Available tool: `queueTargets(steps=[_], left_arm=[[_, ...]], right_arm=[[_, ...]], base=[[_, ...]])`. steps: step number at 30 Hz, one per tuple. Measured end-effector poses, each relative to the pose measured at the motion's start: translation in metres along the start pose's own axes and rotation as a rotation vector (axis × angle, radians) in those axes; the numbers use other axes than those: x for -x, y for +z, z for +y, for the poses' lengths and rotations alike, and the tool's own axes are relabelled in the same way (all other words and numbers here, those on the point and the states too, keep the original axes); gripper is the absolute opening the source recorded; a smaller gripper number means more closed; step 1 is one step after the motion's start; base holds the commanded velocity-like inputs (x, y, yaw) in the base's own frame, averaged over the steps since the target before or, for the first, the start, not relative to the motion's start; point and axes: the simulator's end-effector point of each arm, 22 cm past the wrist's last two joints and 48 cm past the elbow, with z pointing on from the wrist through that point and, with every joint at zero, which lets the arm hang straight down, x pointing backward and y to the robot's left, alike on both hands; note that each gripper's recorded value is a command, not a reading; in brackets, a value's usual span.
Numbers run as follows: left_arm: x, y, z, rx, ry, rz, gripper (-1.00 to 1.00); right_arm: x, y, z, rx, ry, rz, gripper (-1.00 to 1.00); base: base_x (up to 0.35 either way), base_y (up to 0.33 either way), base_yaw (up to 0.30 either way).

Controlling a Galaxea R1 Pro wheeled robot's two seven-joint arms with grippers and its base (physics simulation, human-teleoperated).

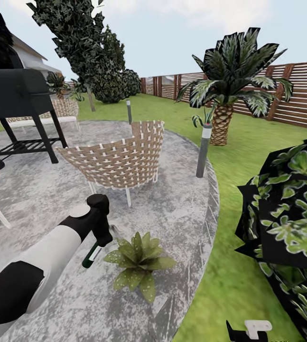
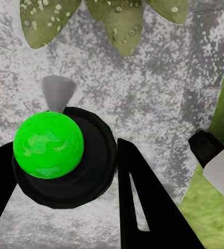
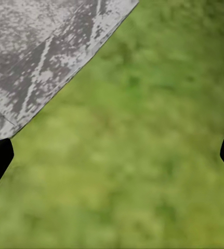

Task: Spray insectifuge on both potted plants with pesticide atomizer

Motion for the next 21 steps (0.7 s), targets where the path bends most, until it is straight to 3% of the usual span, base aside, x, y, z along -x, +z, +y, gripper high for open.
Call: queueTargets(steps=[14,15,19,21], left_arm=[[0.008,-0.006,-0.009,-0.001,0.016,-0.015,-1.00],[0.009,-0.006,-0.009,-0.002,0.024,-0.015,-1.00],[0.020,-0.009,-0.025,-0.031,0.135,-0.025,-1.00],[0.023,-0.010,-0.028,-0.033,0.155,-0.022,-1.00]], right_arm=[[0.005,0.000,0.000,0.000,0.002,-0.010,1.00],[0.005,0.000,0.001,0.000,0.002,-0.011,1.00],[0.005,0.000,0.000,0.000,0.002,-0.011,1.00],[0.005,0.000,0.001,0.000,0.002,-0.011,1.00]], base=[[0.006,0.008,-0.228],[0.000,0.000,-0.042],[0.000,0.013,-0.013],[0.015,0.144,-0.002]])
